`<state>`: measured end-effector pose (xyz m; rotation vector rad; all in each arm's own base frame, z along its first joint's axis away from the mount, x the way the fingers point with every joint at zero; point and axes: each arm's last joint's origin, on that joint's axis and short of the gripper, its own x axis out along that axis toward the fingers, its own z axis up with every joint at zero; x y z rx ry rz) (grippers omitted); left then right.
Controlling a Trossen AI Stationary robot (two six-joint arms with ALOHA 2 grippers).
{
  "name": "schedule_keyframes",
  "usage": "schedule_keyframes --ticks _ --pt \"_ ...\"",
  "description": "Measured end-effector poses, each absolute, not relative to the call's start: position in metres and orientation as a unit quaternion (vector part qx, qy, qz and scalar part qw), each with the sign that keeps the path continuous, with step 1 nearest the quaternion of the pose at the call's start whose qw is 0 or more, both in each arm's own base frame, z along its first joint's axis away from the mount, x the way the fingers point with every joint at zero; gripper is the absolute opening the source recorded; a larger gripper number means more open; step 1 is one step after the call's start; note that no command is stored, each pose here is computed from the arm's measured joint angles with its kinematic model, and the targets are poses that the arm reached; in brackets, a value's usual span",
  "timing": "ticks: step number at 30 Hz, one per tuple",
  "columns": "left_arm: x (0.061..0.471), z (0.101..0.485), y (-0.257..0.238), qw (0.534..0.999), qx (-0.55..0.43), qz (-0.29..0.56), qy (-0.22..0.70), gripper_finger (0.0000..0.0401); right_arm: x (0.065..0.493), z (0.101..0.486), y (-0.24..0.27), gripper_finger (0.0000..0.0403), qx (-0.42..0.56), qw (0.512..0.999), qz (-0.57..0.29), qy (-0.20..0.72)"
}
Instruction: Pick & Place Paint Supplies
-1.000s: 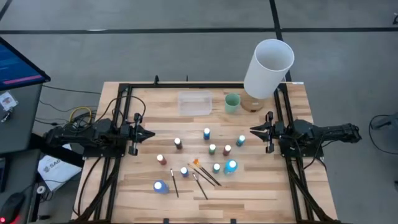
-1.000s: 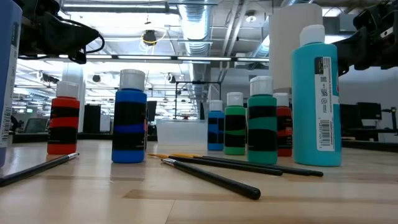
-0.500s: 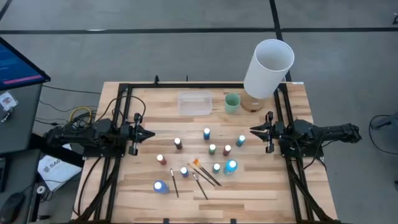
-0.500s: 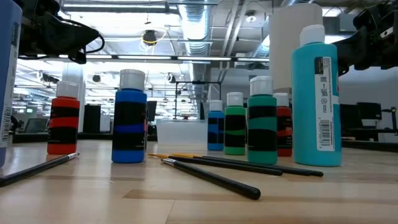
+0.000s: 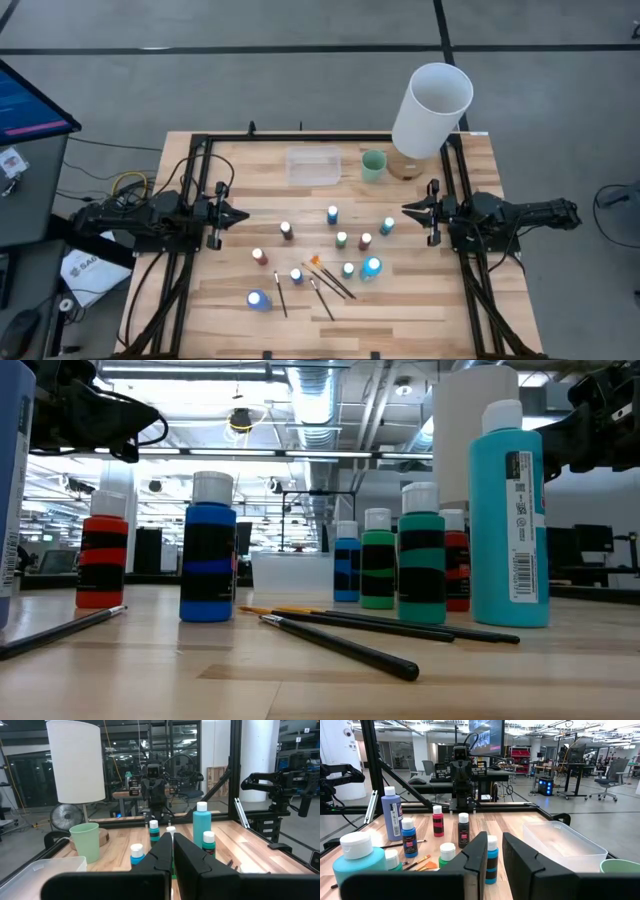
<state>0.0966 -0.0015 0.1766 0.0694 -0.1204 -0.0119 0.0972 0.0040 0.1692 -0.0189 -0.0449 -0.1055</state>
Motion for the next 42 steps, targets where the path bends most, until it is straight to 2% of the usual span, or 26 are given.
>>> schedule_keyframes --ticks 34,37,42 --pt "0.096 0.179 -0.002 0.997 0.034 -0.006 -0.073 0.0002 0.097 0.172 0.004 0.0054 -0.008 0.998 -0.053 -0.034" --pt "0.095 0.185 -0.002 0.995 0.016 -0.007 -0.102 0.0002 0.097 0.171 0.004 0.0054 -0.008 0.998 -0.053 -0.03" --pt "0.088 0.207 -0.001 0.975 -0.031 -0.015 -0.219 0.0002 0.097 0.17 0.004 0.0054 -0.008 0.998 -0.053 -0.028"
